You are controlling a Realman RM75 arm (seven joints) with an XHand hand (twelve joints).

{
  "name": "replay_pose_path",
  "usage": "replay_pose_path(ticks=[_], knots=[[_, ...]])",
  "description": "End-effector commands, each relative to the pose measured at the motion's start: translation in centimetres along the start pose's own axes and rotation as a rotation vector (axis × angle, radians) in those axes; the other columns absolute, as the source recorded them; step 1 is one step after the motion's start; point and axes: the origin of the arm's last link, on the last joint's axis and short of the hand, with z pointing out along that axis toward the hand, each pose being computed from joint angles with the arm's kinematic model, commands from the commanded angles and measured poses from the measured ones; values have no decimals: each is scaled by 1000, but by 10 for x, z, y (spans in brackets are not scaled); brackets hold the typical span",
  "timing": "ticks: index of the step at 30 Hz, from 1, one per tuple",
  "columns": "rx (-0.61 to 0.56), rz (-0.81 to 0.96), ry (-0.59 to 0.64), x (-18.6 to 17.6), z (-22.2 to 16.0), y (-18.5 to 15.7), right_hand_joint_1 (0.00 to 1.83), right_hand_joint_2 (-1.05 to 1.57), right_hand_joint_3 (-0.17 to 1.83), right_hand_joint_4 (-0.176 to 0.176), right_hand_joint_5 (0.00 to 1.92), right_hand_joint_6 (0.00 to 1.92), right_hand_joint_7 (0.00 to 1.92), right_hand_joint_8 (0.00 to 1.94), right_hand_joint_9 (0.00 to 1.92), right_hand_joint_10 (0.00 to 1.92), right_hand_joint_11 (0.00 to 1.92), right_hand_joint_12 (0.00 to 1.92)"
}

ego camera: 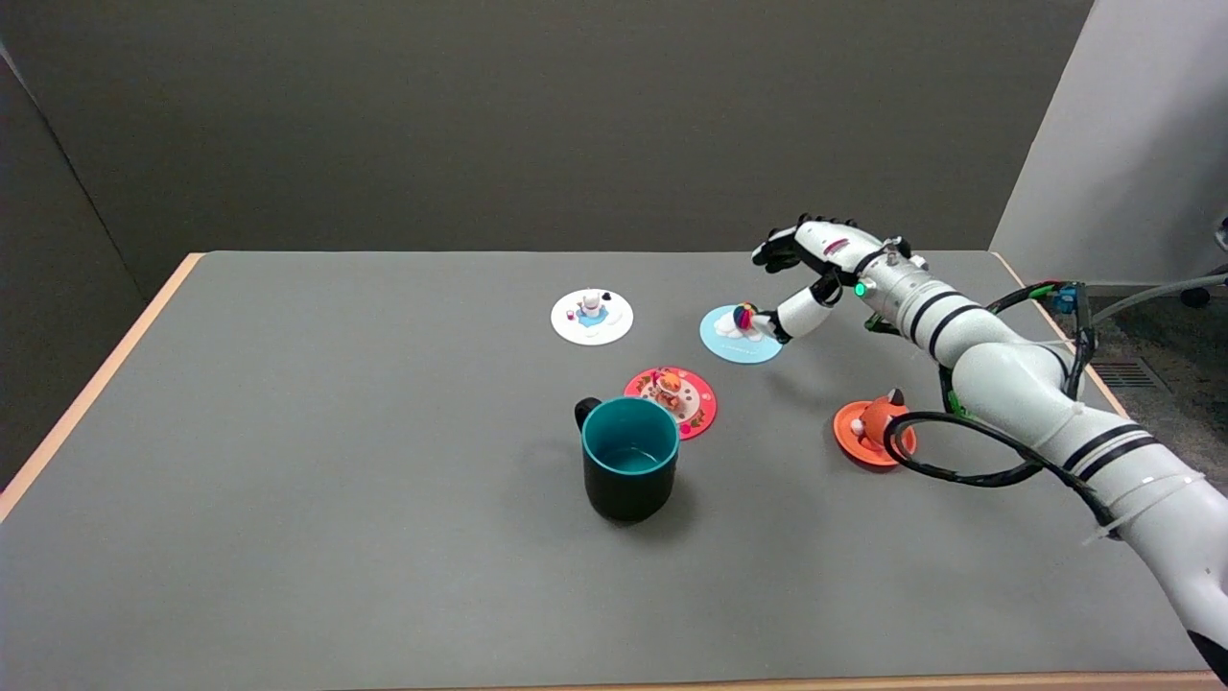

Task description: Pick up the cup lid with blue sky.

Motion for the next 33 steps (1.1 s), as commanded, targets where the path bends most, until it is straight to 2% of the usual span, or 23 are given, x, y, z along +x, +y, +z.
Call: replay_pose_path(ticks=[1,24,33], knots=[[-1,-42,-72,-21,6,0,812,336,906,-67,542,191,652,206,544,192,385,279],[5,-137,-100,-22,30,-6,794,357,893,-70,552,187,611,200,510,180,347,287],[-22,-170,-99,-16,38,1,801,367,892,-74,555,188,590,199,491,176,335,276]])
